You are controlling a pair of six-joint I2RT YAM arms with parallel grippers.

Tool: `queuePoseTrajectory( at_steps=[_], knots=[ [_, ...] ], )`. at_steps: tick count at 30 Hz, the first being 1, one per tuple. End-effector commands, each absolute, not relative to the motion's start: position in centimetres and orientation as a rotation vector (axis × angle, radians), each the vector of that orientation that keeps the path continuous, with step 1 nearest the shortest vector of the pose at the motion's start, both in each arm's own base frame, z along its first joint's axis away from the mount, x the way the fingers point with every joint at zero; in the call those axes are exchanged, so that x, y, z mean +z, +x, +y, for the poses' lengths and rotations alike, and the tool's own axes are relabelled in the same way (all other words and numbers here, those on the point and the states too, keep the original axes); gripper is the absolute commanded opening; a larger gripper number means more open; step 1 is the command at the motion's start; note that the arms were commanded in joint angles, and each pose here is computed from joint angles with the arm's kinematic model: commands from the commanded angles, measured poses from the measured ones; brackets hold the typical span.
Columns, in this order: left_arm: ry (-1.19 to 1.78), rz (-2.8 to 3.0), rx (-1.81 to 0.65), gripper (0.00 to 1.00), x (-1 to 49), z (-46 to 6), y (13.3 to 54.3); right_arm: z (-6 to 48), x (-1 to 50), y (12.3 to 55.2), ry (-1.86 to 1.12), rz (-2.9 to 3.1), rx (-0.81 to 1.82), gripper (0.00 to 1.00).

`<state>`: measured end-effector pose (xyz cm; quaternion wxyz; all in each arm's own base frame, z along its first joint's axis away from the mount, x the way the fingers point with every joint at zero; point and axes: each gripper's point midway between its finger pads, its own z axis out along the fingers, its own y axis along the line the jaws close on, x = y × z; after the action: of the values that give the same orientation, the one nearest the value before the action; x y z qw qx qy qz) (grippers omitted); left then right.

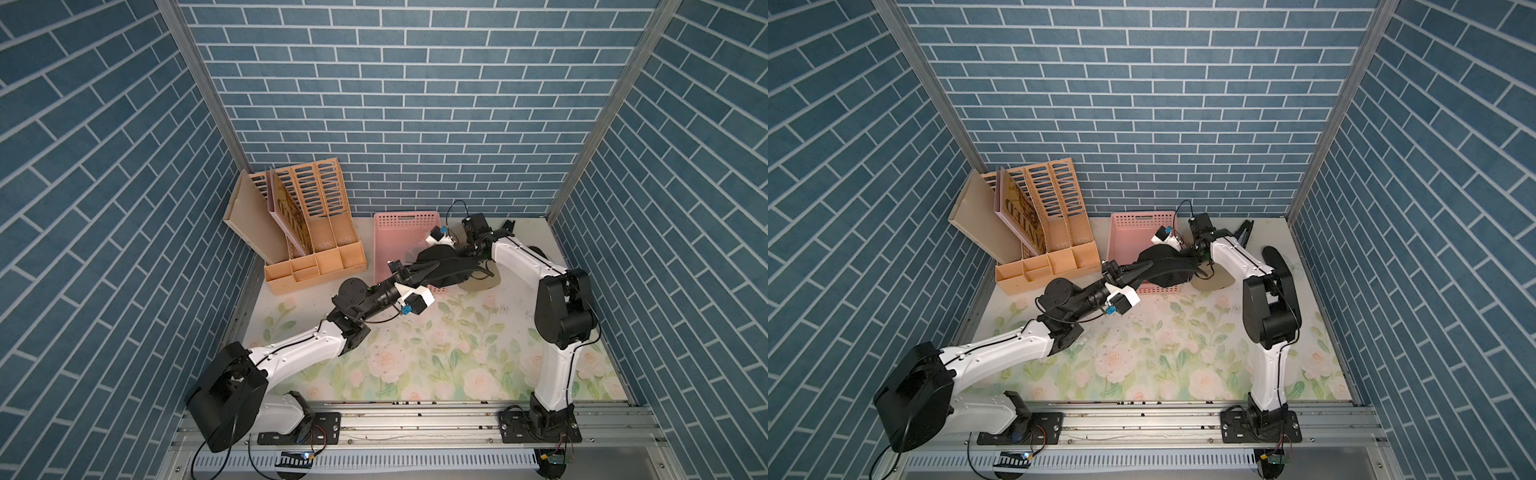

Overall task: Turn the baseball cap inside out
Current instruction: Turn over the baseball cap.

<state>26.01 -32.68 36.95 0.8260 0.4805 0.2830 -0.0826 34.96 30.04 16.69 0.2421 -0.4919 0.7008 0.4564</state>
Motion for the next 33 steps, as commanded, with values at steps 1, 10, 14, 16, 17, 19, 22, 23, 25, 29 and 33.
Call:
queuePoseTrajectory(
  at_steps=[1,10,14,16,17,19,22,23,25,29,33],
  knots=[
    [0.717,0.454,-0.116,0.0,44.0,-28.5,25.6,29.8,19.0,35.1,-1.279,1.817,1.228,0.16],
    [0.672,0.547,-0.096,0.0,42.2,-27.6,28.3,27.8,23.4,35.1,-1.034,1.753,1.203,0.5],
    [0.641,0.57,-0.12,0.0,41.8,-26.9,28.0,25.0,26.3,38.5,-0.798,1.788,1.188,0.57],
    [0.618,0.578,-0.139,0.0,41.9,-26.5,27.9,23.3,27.5,40.4,-0.66,1.815,1.163,0.61],
    [0.609,0.581,-0.15,0.0,42.0,-26.3,27.8,22.7,27.8,41.1,-0.612,1.827,1.142,0.62],
    [0.602,0.583,-0.168,0.0,42.2,-26.2,27.7,21.7,28.4,42.0,-0.554,1.833,1.088,0.64],
    [0.565,0.587,-0.206,0.0,42.6,-25.8,27.6,20.8,28.5,42.6,-0.502,1.853,1.044,0.68],
    [0.55,0.581,-0.22,0.0,42.9,-25.6,27.4,20.7,28.5,42.7,-0.495,1.859,1.042,0.69],
    [0.541,0.567,-0.251,0.0,43.4,-25.5,27.0,20.8,27.9,42.9,-0.493,1.886,1.059,0.72],
    [0.589,0.501,-0.316,0.0,44.3,-26.1,25.2,21.0,25.5,44.1,-0.447,1.999,1.086,0.75],
    [0.748,0.41,-0.414,0.0,44.5,-27.8,22.2,21.4,24.4,45.3,-0.38,2.057,1.157,0.82]
  ],
)
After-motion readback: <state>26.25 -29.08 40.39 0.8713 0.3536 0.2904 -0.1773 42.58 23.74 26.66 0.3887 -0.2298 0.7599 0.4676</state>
